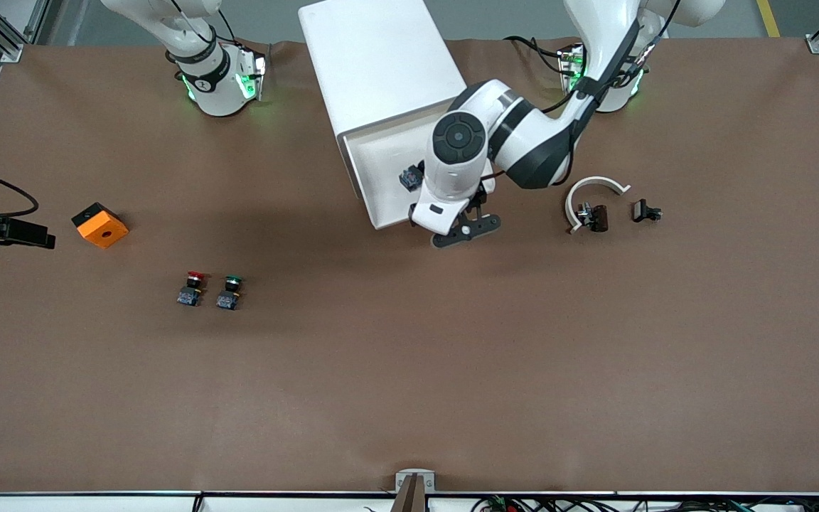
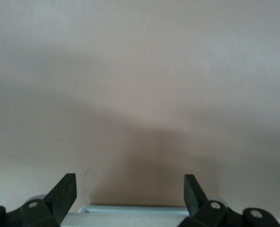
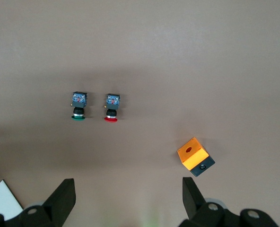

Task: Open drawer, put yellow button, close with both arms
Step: 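Push the drawer front closed with the left gripper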

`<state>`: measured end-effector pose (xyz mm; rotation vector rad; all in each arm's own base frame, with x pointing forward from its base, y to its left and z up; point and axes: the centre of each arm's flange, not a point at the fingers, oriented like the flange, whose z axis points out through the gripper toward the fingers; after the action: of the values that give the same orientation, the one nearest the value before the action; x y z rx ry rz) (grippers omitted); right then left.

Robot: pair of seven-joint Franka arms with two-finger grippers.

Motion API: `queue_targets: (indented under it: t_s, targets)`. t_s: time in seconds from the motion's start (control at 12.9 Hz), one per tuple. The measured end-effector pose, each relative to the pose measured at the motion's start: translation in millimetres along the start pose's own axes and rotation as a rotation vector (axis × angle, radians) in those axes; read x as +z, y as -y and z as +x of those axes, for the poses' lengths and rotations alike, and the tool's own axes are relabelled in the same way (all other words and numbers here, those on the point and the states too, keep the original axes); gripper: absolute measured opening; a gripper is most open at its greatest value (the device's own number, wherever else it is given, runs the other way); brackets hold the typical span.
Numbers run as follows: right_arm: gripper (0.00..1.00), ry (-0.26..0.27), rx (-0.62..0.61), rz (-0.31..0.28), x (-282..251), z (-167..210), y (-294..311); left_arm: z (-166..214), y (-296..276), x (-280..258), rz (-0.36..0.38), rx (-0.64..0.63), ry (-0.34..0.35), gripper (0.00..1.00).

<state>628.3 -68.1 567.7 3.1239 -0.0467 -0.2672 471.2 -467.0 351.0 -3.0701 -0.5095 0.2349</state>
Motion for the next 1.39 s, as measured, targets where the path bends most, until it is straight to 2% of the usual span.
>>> queue_targets:
  t_s: [0.39,0.77,1.08,1.39]
  targets:
    - [1.0,-0.065,-0.014,-0.002,-31,-6,7,-39,-13,7,0.004,-0.063,0.096,1.0]
    - [1.0,-0.067,-0.019,0.009,-66,-54,12,-89,-32,28,0.026,-0.133,0.2,1.0]
    - [1.0,-0.118,-0.018,0.011,-47,-82,12,-99,-35,37,0.028,-0.181,0.315,1.0]
    - [1.0,-0.132,-0.018,0.013,-46,-102,12,-107,-34,50,0.052,-0.218,0.421,1.0]
